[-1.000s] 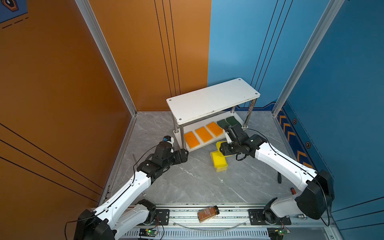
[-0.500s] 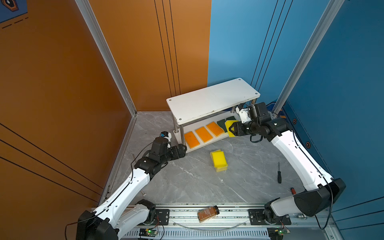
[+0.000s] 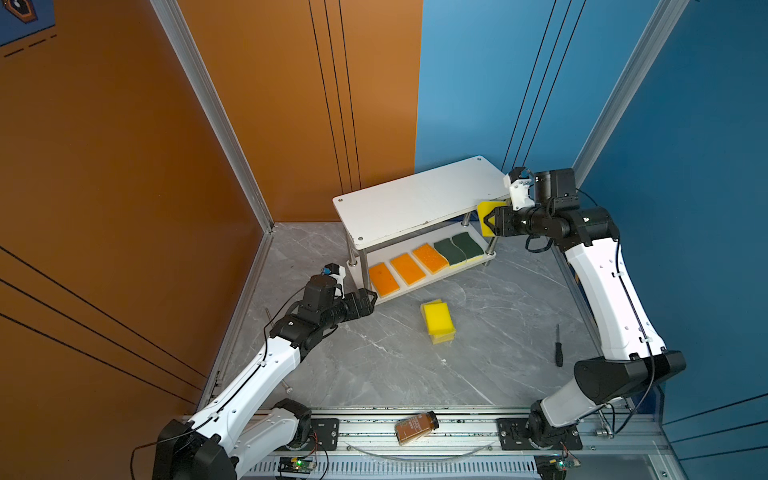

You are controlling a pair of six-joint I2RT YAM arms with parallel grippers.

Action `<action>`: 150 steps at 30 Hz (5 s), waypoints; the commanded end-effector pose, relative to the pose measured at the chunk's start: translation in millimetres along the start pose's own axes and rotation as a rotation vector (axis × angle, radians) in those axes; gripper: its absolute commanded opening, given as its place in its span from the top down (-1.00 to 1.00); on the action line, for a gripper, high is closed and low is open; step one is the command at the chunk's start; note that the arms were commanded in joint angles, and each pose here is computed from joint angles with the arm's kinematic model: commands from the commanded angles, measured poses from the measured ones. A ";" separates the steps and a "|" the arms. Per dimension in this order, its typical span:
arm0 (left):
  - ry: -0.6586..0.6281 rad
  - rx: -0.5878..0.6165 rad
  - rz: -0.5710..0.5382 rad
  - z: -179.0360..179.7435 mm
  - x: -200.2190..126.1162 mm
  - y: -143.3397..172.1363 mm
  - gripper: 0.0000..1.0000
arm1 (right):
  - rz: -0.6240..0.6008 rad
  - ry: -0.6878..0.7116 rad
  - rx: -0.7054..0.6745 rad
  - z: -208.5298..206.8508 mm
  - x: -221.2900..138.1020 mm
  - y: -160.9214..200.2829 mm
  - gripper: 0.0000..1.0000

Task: Arrange cleaning sponges on a shelf
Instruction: Place the cleaning sponge at the shelf, then pick up the cleaning sponge.

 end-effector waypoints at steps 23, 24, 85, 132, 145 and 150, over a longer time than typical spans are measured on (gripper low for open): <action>0.033 -0.019 0.003 -3.3 0.7 -1.0 -0.95 | -0.185 0.086 -0.347 -6.0 40.4 -64.2 -0.18; 0.032 -0.020 0.002 -3.5 0.9 -1.6 -0.96 | -0.198 0.078 -0.353 -5.1 40.7 -66.2 -0.18; -0.003 -0.013 -0.010 -4.1 -5.6 -1.4 -0.96 | -0.295 0.012 -0.285 -10.7 79.2 -77.6 -0.95; 0.052 -0.004 0.020 -2.0 24.5 12.2 -0.96 | 0.414 0.095 -0.042 102.1 52.8 199.5 -1.00; 0.039 0.001 0.042 -1.7 26.3 16.5 -0.96 | 0.569 0.040 -0.095 136.8 83.1 238.2 -1.00; 0.025 -0.001 0.047 -1.0 28.7 16.2 -0.95 | 0.609 0.046 -0.095 138.9 95.4 247.4 -1.00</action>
Point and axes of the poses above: each gripper's point midway between its finger pads, its own x axis out along the fingers, its own z axis along the line the jaws close on, y = z × x, the point moved 8 cm from there along -x, back along the fingers, and after that the axes turned 1 degree about x, right-handed, at the moved point
